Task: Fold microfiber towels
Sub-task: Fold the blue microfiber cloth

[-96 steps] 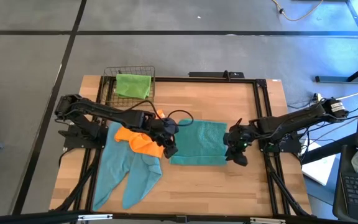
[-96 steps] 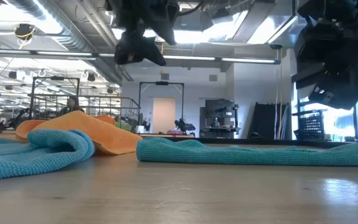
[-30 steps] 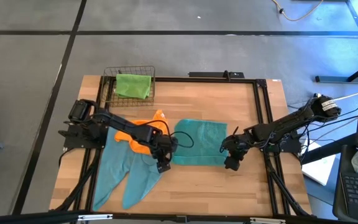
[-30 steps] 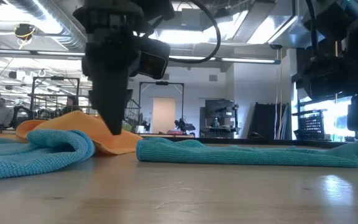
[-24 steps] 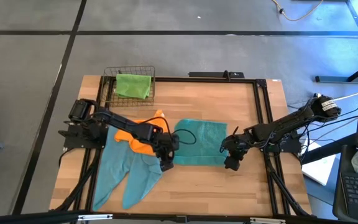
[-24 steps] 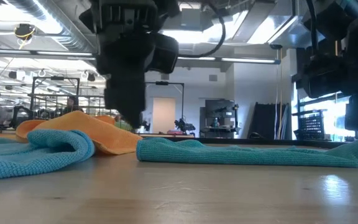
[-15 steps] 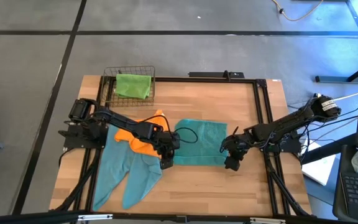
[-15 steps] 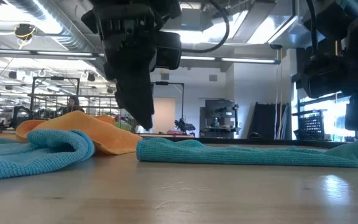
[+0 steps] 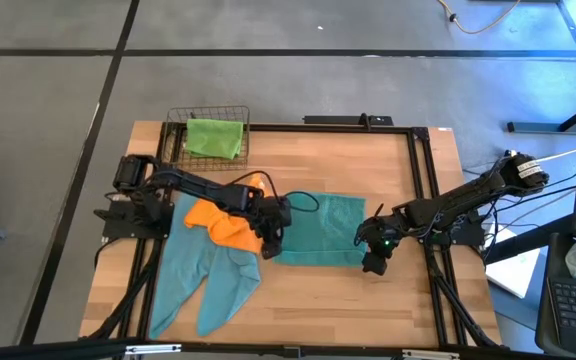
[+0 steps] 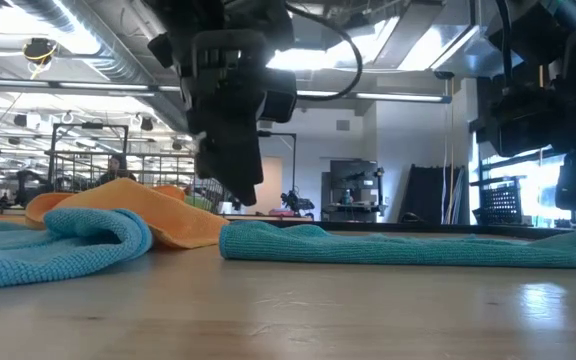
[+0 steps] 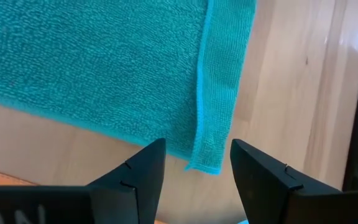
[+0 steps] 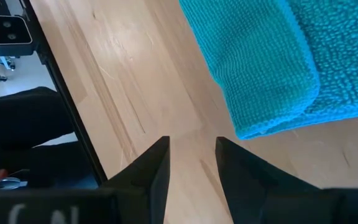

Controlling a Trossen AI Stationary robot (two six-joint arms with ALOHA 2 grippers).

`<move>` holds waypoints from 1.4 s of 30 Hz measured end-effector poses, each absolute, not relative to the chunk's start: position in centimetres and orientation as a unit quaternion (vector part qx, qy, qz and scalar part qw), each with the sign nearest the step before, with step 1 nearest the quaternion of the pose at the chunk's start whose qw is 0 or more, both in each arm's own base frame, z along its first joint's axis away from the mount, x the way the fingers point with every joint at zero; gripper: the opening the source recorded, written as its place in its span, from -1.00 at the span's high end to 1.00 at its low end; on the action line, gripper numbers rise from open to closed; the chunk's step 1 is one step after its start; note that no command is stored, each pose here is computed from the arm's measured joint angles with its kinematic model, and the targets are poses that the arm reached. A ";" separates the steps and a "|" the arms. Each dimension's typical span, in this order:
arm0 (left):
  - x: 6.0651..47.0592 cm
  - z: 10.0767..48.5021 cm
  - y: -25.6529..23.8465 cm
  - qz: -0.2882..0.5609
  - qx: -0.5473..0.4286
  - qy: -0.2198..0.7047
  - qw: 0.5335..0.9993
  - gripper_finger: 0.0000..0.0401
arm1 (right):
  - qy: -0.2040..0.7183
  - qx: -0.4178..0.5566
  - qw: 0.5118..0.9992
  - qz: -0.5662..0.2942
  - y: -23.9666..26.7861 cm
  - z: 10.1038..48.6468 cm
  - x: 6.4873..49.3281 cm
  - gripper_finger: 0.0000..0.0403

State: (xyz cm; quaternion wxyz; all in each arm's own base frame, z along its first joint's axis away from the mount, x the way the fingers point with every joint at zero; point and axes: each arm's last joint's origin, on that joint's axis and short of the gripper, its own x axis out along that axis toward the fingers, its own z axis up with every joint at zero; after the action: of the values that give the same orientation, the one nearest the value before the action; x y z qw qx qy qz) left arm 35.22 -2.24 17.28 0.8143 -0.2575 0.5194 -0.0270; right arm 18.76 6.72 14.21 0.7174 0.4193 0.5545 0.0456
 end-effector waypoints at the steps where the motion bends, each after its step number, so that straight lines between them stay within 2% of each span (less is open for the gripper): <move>1: 35.2 17.3 -2.1 -0.032 -0.261 0.520 0.813 0.12 | 0.555 0.419 0.718 0.046 6.7 14.2 18.8 0.35; 15: 35.5 17.6 0.2 -0.075 -0.282 0.500 0.815 0.12 | 0.514 0.422 0.744 0.069 6.7 15.0 19.7 0.35; 27: 35.4 17.6 0.2 -0.112 -0.254 0.499 0.821 0.12 | 0.519 0.432 0.734 0.067 6.7 15.0 19.7 0.35; 34: 35.5 17.0 0.0 -0.152 -0.233 0.504 0.818 0.05 | 0.525 0.442 0.723 0.073 6.8 15.0 19.6 0.35; 42: 35.6 14.5 -0.2 -0.172 -0.253 0.538 0.786 0.01 | 0.524 0.447 0.722 0.066 6.8 15.0 19.7 0.35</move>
State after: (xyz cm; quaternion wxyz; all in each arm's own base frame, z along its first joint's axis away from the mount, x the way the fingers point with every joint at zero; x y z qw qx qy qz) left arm 35.64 -0.15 14.55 0.7857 -0.2532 0.5376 -0.1719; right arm 19.67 6.76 15.04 0.7223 0.4470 0.5236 0.0662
